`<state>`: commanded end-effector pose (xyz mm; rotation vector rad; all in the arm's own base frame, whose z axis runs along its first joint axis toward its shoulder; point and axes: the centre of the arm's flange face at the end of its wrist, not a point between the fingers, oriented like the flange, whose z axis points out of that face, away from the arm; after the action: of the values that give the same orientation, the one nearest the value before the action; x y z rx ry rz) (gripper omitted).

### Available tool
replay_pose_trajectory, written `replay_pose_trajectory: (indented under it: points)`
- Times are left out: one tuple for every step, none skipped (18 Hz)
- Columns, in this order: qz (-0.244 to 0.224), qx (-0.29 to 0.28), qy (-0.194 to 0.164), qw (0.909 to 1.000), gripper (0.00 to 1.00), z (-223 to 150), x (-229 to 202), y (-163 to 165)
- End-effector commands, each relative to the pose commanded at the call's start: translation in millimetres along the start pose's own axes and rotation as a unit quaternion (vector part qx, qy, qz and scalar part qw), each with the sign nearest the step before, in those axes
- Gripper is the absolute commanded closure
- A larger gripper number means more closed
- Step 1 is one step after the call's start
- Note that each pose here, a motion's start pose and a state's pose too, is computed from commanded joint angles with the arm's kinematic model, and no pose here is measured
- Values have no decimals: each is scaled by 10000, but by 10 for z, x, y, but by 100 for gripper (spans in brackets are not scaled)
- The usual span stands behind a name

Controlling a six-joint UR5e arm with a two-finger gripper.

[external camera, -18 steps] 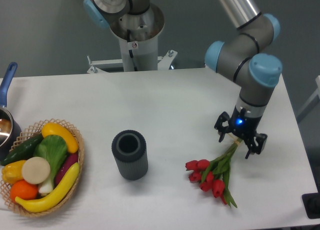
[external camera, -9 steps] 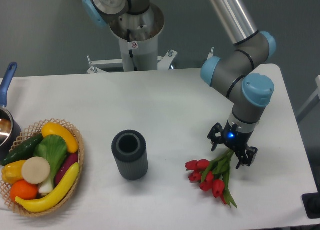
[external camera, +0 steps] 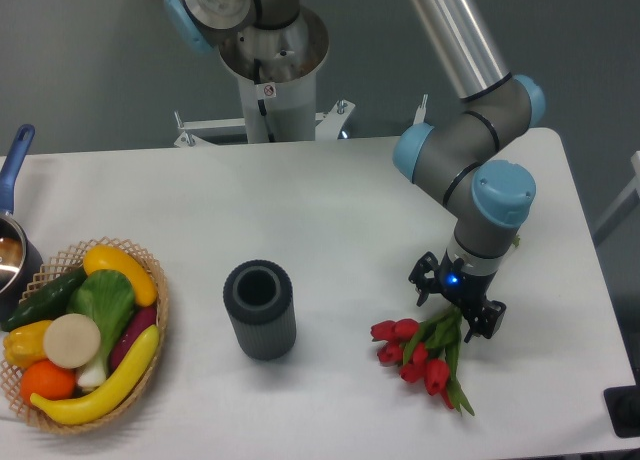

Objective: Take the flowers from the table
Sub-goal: 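Lower the gripper onto the tulip stems and close it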

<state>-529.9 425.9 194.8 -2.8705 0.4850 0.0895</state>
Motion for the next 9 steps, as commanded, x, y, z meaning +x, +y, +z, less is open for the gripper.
replay_pose_trajectory:
  points:
    - [-5,-6,-16,10000,0,1,1,2]
    - [-5,-5,-14,10000,0,24,16,-2]
    - [-2,-3,-29,10000,0,42,24,3]
    - [15,-1,-35,10000,0,55,39,-3]
    - [22,-3,-71,10000,2,41,27,-16]
    - [21,-4,-64,10000,7,51,27,-14]
    - [22,-3,-71,10000,12,49,26,-15]
    - [30,-3,-71,10000,17,70,19,-11]
    - [34,-8,-95,9999,26,66,6,-12]
